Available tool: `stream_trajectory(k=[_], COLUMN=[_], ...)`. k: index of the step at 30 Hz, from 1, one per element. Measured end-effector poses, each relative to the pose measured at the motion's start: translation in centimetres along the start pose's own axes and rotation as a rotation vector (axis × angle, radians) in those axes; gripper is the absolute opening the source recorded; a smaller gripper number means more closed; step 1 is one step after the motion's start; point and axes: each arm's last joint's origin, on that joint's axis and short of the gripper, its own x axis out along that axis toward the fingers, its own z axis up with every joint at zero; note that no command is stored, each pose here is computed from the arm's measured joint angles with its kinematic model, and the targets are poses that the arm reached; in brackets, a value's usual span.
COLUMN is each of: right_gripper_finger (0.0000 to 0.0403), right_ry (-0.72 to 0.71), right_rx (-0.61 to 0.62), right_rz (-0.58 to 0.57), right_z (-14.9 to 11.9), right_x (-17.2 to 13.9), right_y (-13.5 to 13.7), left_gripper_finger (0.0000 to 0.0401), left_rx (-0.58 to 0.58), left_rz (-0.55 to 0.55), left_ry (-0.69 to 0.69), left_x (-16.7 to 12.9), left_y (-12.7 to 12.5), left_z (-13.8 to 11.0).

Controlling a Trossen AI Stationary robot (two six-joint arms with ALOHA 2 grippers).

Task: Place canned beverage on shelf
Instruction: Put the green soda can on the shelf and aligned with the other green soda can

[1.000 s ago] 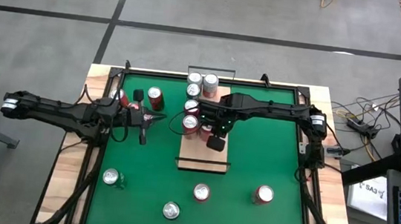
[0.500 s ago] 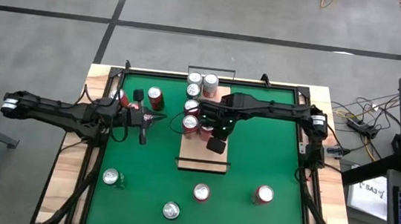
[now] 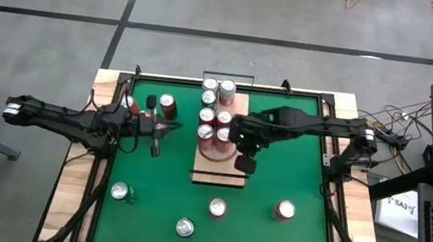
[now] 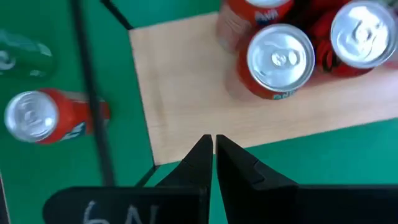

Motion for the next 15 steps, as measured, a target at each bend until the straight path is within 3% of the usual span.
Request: stream_trajectory(k=[5,10,15], right_gripper_finger=[0.0012,0.0012,0.0012], right_ry=[-0.086,-0.160,-0.229], right_rx=[-0.106,-0.200,-0.291], right_rz=[-0.004,0.051,0.109], right_z=[-1.2,-2.2,-2.7], right_x=[-2.3,-3.8,-4.0], right_y=[3.0,5.8,9.0], left_gripper_finger=[0.0000,0.0000,0.0000], left_rx=[-0.046,-0.083,-0.072], left_rz=[-0.073,0.011,-0.040], left_ry=[-0.002,0.028,0.051], left_x=[1.3,2.0,1.8], left_y=[-1.9,-3.9,-7.0], left_z=[1.7,4.0,5.9])
